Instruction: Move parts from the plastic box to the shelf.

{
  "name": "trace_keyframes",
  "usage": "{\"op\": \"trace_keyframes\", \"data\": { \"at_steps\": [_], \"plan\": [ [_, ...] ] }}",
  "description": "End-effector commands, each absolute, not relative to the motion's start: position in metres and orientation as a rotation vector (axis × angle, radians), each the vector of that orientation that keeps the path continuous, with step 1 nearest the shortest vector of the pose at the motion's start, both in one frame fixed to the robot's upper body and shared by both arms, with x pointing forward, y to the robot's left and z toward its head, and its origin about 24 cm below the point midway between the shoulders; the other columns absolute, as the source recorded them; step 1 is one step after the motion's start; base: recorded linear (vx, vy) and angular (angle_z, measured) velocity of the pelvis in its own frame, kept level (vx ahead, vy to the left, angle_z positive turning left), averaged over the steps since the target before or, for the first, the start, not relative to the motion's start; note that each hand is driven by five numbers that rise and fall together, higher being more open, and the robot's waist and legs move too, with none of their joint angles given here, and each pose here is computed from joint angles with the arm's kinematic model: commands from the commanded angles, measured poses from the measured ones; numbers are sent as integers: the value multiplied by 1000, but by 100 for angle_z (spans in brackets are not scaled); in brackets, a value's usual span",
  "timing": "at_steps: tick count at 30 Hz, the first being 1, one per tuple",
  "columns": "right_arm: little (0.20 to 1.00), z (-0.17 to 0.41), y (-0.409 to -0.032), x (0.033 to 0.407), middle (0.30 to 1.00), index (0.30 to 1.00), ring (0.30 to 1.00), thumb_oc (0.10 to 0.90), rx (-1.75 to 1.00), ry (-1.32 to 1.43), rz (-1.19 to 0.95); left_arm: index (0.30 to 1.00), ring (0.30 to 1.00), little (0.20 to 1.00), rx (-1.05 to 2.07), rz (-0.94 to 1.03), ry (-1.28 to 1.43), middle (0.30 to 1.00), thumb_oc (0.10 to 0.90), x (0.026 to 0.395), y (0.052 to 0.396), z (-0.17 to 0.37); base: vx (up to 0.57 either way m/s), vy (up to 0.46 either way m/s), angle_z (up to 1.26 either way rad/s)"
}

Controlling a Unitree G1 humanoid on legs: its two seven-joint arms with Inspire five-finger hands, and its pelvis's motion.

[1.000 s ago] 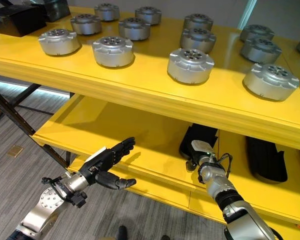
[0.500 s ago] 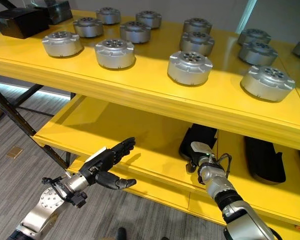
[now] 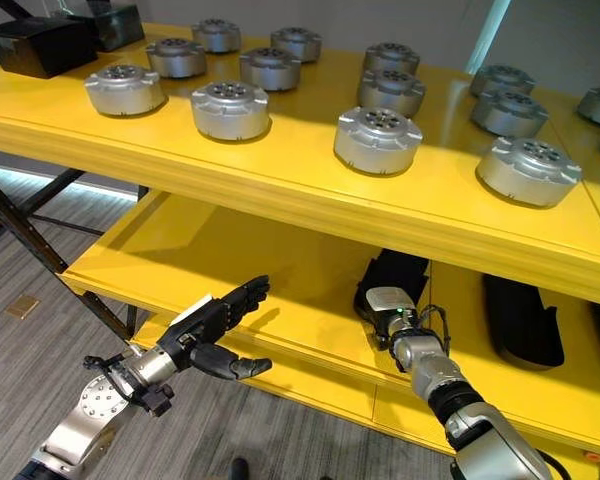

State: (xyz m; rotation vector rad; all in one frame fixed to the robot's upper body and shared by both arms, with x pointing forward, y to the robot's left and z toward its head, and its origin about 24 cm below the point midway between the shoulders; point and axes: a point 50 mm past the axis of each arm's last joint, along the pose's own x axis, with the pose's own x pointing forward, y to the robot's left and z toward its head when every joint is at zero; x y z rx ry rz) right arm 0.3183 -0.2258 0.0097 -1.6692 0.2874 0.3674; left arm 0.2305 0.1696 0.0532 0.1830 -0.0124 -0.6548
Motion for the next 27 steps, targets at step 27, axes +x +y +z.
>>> {"op": "trace_keyframes", "data": {
  "at_steps": [27],
  "plan": [
    [1000,-27,-214,289,1000,1000,1000,900,-1709,323,732,1000,1000,1000,144,-694,-308,1000,900,240,156,99,0,-1,0]
  ]
}}
